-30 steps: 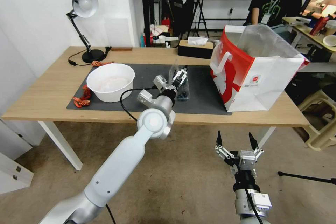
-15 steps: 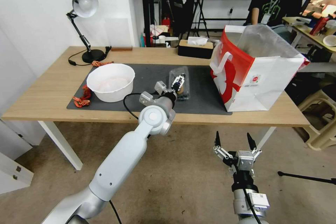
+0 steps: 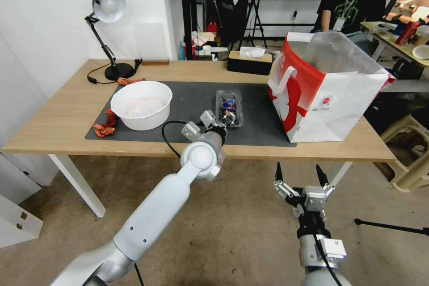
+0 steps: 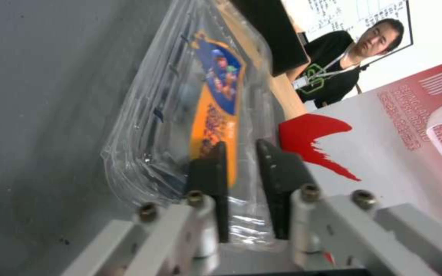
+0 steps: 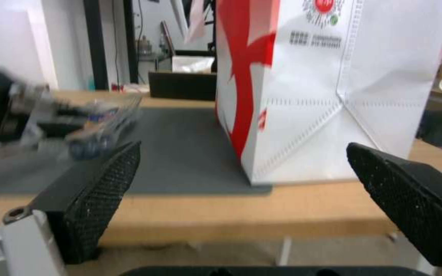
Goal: Close the takeout container lid, then place the container into the takeout bag.
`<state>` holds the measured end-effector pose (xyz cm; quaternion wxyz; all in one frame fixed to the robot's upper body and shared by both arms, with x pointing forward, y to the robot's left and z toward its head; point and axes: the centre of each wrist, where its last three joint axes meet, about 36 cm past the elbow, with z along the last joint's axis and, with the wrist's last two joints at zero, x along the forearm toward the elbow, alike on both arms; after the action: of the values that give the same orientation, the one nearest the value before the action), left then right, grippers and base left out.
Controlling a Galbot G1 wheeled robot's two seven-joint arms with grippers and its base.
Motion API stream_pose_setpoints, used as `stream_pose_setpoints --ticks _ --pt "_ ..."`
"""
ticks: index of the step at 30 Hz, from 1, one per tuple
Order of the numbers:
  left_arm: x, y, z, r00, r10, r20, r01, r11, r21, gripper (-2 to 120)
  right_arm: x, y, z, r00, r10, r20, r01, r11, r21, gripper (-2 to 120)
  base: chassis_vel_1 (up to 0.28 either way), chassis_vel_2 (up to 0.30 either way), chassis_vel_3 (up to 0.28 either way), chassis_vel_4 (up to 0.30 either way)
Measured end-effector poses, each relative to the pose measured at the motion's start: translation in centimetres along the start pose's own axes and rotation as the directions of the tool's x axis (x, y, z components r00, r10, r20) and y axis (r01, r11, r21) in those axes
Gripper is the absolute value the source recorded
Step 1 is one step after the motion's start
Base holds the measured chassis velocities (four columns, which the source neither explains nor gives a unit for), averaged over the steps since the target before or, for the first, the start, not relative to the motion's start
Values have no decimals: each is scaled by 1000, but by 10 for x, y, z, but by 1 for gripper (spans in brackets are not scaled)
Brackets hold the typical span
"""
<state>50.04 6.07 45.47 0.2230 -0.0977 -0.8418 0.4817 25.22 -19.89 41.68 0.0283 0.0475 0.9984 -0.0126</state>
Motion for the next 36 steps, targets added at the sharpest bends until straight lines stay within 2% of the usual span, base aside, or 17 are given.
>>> stream_pose_setpoints --ticks 2,5,8,9,10,13,16,19,21,26,28,30,36 --pt "0 0 1 1000 1 0 -1 1000 -7 6 -10 -4 -9 1000 -2 -11 2 1000 -28 100 0 0 0 0" --pt "-2 -3 2 1000 7 -4 -7 1000 -20 0 -24 -11 -23 999 -10 -41 6 997 -79 100 0 0 0 0" --pt "-4 -4 2 1000 7 -7 -8 1000 -26 0 -37 -16 -36 996 -30 -83 19 990 -140 100 0 0 0 0" --pt "-5 -3 2 1000 6 -7 -6 1000 -30 0 -48 -19 -45 991 -57 -121 33 981 -192 100 0 0 0 0" --pt "-5 -3 2 1000 6 -7 -6 1000 -30 0 -48 -19 -45 991 -57 -121 33 981 -192 100 0 0 0 0" --pt "-6 -3 2 1000 5 -8 -5 999 -33 0 -70 -23 -62 976 -116 -184 59 956 -288 100 0 0 0 0" --pt "-6 -3 2 1000 5 -7 -5 999 -34 0 -75 -24 -65 971 -132 -201 64 947 -314 100 0 0 0 0" --pt "-5 -2 2 1000 3 -7 -3 999 -37 0 -101 -25 -74 947 -198 -254 79 907 -414 100 0 0 0 0" --pt "-5 -2 2 1000 3 -7 -3 999 -39 0 -113 -25 -78 938 -220 -268 82 892 -444 100 0 0 0 0" --pt "-6 -1 2 1000 2 -3 -2 999 -44 0 -155 -19 -84 913 -280 -298 89 848 -523 100 0 0 0 0" --pt "-6 -1 2 1000 2 -2 -2 999 -45 0 -160 -18 -84 908 -287 -304 89 842 -532 100 0 0 0 0" --pt "-7 0 3 1000 1 -1 -1 999 -47 0 -183 -9 -83 893 -314 -323 85 822 -563 100 0 0 0 0" --pt "-8 0 2 1000 -1 2 1 999 -51 0 -217 5 -85 879 -336 -340 78 802 -592 100 0 0 0 0"
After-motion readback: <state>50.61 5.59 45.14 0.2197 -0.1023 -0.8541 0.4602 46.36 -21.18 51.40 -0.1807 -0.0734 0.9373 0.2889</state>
